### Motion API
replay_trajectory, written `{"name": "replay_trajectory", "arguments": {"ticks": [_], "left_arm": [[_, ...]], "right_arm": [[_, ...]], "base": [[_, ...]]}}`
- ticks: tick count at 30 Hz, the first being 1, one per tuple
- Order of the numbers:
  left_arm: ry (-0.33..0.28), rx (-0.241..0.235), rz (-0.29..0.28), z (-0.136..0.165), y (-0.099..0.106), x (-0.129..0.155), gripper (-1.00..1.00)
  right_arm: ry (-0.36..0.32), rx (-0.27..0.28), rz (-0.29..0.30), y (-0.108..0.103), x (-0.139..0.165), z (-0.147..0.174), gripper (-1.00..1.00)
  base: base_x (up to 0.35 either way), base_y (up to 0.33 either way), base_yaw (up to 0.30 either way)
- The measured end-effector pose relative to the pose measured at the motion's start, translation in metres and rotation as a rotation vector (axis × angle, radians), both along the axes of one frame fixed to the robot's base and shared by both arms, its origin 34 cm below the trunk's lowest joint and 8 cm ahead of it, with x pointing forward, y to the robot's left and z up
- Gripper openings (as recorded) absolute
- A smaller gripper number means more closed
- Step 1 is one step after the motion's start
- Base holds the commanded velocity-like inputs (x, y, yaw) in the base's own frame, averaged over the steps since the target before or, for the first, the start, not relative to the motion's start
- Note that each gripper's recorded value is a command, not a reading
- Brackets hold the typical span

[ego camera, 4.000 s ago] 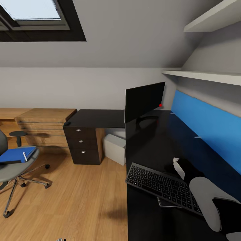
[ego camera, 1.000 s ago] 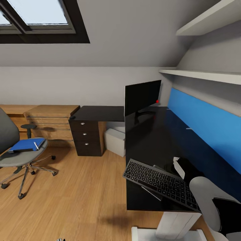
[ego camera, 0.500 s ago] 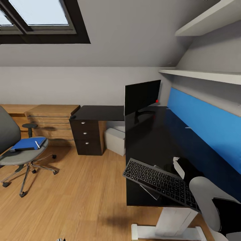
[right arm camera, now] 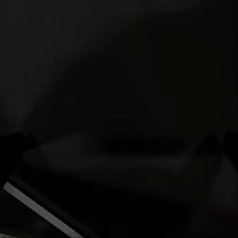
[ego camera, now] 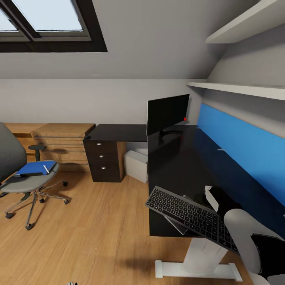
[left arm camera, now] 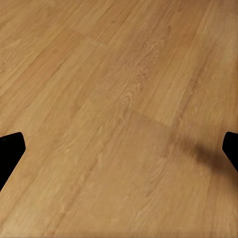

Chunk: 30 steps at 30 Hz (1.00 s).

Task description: In the bedroom, organize the workspace by keeping the computer under the desk, ensuring the monitor is on the desk, placing the keyboard on the desk next to the monitor, placing the mouse on the desk next to the keyboard, moving the folder from the swivel chair onto the desk next to the mouse, stacking the notebook on top of the folder with the pen on top of the notebook, and positioning the swivel chair next to the desk.

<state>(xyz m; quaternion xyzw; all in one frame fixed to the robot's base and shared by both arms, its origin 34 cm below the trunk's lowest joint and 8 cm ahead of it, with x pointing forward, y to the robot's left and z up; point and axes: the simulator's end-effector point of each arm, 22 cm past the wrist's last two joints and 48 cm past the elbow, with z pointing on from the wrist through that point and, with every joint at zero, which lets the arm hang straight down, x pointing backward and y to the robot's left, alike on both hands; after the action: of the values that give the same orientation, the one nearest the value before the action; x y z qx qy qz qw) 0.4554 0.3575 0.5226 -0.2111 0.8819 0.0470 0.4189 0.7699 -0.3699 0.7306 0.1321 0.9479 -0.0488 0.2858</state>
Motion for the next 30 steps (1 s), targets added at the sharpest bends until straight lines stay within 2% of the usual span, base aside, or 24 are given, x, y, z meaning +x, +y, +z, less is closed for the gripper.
{"name": "replay_trajectory", "arguments": {"ticks": [14, 16, 19, 22, 30], "left_arm": [[-0.001, 0.0, 0.0, 0.0, 0.0, 0.0, 1.0], [0.0, 0.0, 0.0, 0.0, 0.0, 0.0, 1.0], [0.0, 0.0, 0.0, 0.0, 0.0, 0.0, 1.0], [0.0, 0.0, 0.0, 0.0, 0.0, 0.0, 1.0], [0.0, 0.0, -0.001, 0.0, 0.0, 0.0, 1.0]], "right_arm": [[-0.011, 0.012, -0.007, 0.0, 0.0, -0.001, 1.0], [-0.03, -0.013, -0.006, -0.006, 0.003, 0.001, 1.0], [-0.104, -0.034, -0.016, -0.012, 0.016, 0.012, 1.0], [-0.137, -0.047, -0.024, -0.018, 0.021, 0.018, 1.0], [-0.157, -0.074, -0.051, -0.045, 0.021, 0.025, 1.0]], "base": [[0.0, 0.0, 0.0], [0.0, 0.0, 0.0], [0.0, 0.0, 0.0], [0.0, 0.0, 0.0], [0.0, 0.0, 0.0]]}}
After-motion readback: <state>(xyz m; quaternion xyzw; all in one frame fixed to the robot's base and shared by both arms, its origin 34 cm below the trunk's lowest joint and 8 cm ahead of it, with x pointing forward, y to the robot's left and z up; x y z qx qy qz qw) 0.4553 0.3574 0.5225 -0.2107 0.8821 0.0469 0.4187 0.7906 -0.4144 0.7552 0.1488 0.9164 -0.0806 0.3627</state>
